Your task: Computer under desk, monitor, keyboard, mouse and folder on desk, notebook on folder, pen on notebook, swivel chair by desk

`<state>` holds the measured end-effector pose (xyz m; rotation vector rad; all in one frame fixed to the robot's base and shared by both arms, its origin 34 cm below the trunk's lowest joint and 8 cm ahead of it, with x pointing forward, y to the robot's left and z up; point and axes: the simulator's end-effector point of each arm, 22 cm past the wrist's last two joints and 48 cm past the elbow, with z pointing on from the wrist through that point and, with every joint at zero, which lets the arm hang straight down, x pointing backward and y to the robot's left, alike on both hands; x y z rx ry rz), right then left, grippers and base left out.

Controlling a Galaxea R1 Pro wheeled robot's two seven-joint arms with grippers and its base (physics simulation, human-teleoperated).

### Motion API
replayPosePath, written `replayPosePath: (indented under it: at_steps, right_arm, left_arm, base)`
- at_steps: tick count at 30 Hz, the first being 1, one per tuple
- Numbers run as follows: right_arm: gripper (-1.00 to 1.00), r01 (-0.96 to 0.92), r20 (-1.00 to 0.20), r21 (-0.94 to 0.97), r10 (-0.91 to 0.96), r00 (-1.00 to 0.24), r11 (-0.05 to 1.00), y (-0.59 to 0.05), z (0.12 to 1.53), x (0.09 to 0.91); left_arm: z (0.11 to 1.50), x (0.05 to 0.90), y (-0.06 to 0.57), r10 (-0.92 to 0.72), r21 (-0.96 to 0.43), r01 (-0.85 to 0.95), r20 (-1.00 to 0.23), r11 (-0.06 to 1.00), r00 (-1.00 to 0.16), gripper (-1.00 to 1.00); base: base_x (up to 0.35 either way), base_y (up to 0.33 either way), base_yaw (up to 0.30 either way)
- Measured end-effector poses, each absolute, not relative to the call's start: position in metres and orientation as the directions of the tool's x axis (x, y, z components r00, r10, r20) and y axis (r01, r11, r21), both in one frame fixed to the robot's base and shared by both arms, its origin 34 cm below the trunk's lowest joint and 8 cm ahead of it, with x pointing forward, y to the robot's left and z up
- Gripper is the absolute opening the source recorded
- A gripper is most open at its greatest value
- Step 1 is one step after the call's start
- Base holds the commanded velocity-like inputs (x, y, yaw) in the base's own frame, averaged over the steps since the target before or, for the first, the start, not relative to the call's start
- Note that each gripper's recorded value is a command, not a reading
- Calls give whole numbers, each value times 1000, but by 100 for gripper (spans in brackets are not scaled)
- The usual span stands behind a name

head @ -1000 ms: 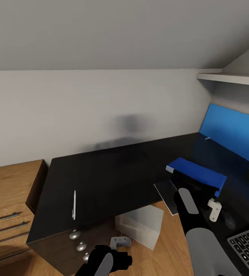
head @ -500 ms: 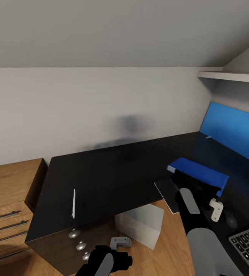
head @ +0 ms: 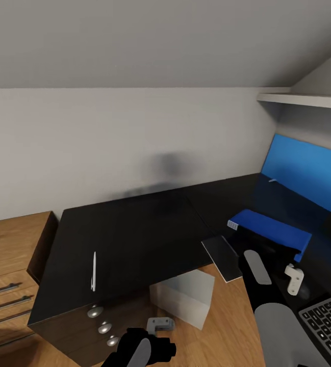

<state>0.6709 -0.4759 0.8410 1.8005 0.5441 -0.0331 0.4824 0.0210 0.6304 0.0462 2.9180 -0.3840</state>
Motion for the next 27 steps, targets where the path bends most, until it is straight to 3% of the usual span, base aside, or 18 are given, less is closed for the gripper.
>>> replayPosePath:
  at_steps: [27]
  right_arm:
    - [-100,378,-297,905,344,890,-194,-476,842,671]
  left_arm:
    - [618,470,26,21,-238,61,-166,969,-986,100]
  base:
    - [44,0,-1]
